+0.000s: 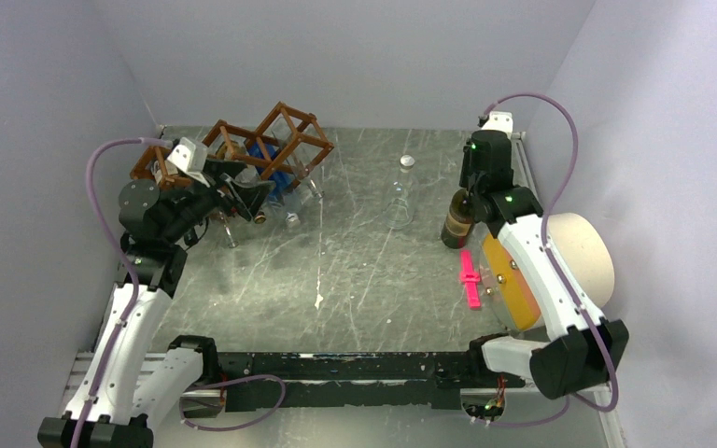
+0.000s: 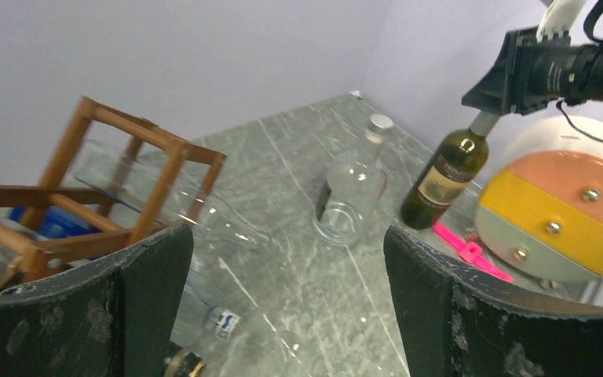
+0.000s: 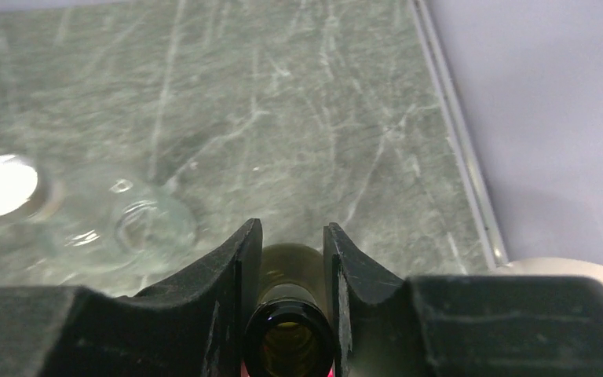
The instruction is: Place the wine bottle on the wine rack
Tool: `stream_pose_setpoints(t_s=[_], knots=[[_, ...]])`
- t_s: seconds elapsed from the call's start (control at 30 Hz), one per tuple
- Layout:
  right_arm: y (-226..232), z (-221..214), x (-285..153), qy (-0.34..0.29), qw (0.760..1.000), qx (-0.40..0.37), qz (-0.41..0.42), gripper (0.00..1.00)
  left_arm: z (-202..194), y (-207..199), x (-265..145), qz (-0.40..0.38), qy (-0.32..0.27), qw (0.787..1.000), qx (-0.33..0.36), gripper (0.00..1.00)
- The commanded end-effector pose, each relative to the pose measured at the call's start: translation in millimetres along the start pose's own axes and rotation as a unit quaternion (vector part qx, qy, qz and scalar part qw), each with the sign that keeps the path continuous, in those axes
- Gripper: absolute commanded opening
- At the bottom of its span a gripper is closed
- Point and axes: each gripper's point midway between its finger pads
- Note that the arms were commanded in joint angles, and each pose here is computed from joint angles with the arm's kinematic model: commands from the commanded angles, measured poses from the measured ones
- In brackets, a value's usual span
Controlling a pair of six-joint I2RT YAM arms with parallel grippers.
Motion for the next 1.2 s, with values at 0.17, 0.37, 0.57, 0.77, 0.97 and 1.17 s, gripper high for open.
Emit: stream_pose_setpoints(t_s=[0.17,0.37,0.57,0.77,0.97,1.17], knots=[[42.7,21.7,-59.1,-0.011,0.983,0.081,0.164,0.0,-10.2,-45.7,7.7,-0.113,-0.023,0.993,-0.008,0.95],[71.3,20.1,-93.7,-0.002,0.954,0.123,0.272,0.0,-43.9,-86.7,25.6,-0.162,-0.008,0.987,0.002,0.95],[95.6,8.3,-105.3,0.03,0.927,0.163,0.337,0.0,-85.6,-111.6,48.6,-0.179,0.055,0.982,0.015,0.95],[115.0,13.2,-116.0,0.046,0.903,0.175,0.39,0.0,-112.4,-139.3,60.6,-0.222,0.046,0.974,0.029,0.95],[125.1,8.0,-125.8,0.048,0.884,0.173,0.431,0.0,-150.5,-165.3,66.4,-0.286,0.076,0.954,0.049,0.95],[130.2,4.6,-125.2,0.054,0.881,0.15,0.446,0.0,-169.8,-173.0,70.4,-0.318,0.079,0.943,0.066,0.95]])
Point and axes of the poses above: each gripper's point midway between its finger pads, its own x axis out along the fingers, its own y axis along the line the jaws close on, z = x × y, and after that the axes turned 5 degrees about x, right-handed
